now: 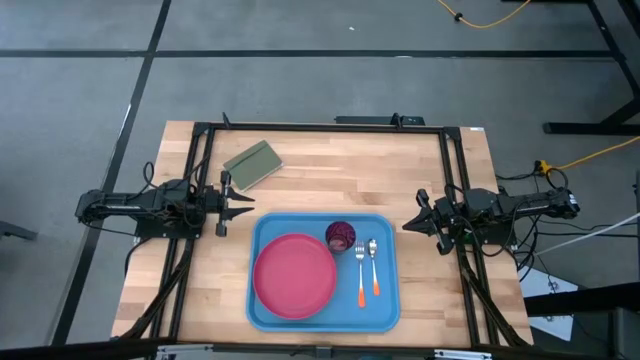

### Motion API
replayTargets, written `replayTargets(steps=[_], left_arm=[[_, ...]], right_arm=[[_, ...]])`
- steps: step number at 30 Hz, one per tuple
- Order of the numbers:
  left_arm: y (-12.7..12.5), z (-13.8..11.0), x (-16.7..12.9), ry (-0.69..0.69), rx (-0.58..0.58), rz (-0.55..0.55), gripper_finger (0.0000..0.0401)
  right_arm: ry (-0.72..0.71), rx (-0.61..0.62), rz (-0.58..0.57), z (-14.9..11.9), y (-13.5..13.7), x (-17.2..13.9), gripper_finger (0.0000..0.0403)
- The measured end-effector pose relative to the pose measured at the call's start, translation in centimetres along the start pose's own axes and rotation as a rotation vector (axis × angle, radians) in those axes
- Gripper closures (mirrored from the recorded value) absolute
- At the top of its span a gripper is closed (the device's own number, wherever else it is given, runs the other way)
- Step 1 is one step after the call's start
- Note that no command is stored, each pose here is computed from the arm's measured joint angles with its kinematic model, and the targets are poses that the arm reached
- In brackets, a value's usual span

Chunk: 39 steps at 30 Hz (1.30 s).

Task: Pick and place plate/cup/fork/spoon on tray
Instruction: Return to Home Position

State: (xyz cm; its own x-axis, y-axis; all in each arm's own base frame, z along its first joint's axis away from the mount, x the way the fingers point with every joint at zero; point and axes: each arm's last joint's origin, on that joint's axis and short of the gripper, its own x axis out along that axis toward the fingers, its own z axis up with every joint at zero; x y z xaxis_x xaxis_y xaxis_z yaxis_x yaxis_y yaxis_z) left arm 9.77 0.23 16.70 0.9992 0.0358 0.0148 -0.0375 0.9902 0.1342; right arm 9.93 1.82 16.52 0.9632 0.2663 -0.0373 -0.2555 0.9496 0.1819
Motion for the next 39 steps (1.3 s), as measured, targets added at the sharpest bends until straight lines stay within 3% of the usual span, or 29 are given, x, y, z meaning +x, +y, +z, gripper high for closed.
replayTargets(steps=[39], left_arm=[[0.0,0.0,0.0,0.0,0.0,0.0,0.0306]], right_arm=[[0.0,0.0,0.0,0.0,0.0,0.0,0.0395]])
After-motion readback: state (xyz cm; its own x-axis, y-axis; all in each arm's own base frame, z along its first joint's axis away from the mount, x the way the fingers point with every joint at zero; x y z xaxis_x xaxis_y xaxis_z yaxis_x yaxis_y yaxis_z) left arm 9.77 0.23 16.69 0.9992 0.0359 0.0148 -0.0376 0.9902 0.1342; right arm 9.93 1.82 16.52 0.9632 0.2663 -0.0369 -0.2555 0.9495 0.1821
